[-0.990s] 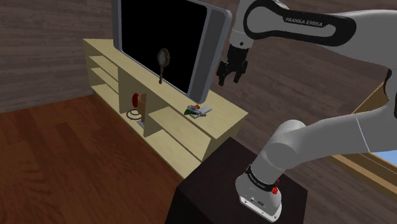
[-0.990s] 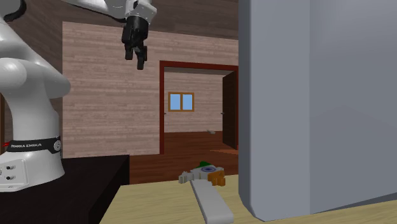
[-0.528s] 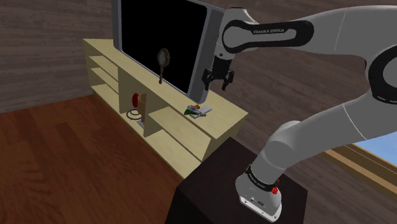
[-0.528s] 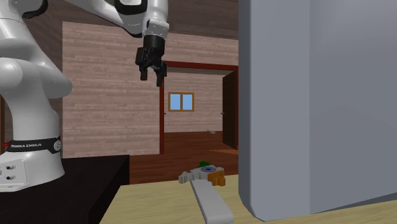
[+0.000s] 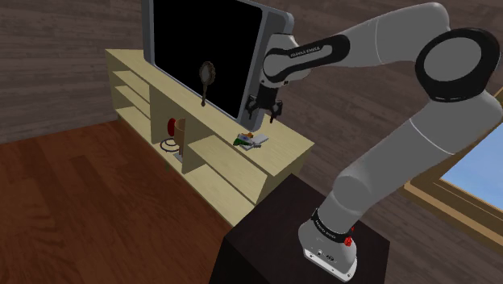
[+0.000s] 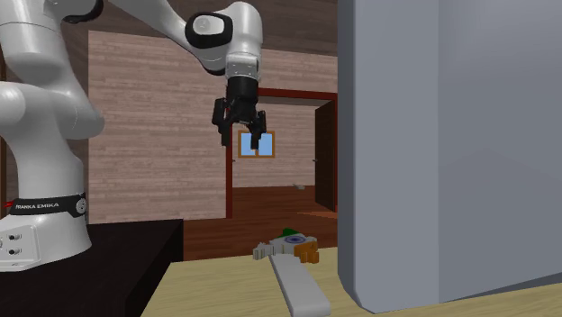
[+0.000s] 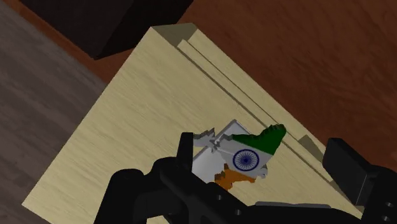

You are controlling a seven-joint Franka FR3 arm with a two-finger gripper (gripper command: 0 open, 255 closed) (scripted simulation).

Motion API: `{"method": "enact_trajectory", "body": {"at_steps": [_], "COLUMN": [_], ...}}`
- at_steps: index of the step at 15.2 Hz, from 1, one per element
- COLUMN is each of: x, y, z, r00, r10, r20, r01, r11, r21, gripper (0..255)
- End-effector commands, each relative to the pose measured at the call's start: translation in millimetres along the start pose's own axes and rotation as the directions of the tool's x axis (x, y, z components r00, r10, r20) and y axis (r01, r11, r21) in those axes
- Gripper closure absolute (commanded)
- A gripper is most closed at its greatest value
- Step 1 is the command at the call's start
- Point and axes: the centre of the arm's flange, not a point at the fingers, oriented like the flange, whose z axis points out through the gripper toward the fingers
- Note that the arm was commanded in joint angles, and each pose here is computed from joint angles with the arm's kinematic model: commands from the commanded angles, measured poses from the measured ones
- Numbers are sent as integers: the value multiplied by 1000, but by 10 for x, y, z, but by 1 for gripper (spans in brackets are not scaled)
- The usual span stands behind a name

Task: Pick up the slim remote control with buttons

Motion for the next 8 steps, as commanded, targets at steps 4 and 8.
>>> {"method": "enact_trajectory", "body": {"at_steps": [4,8], "x": [468,836], "y": [-30,6], "z": [491,870], "r00": [978,929], "r10": [210,369], "r20": [5,13], "r01": [-211,-370], "r11": [977,929], "r21": [16,28], "gripper": [0,0]}}
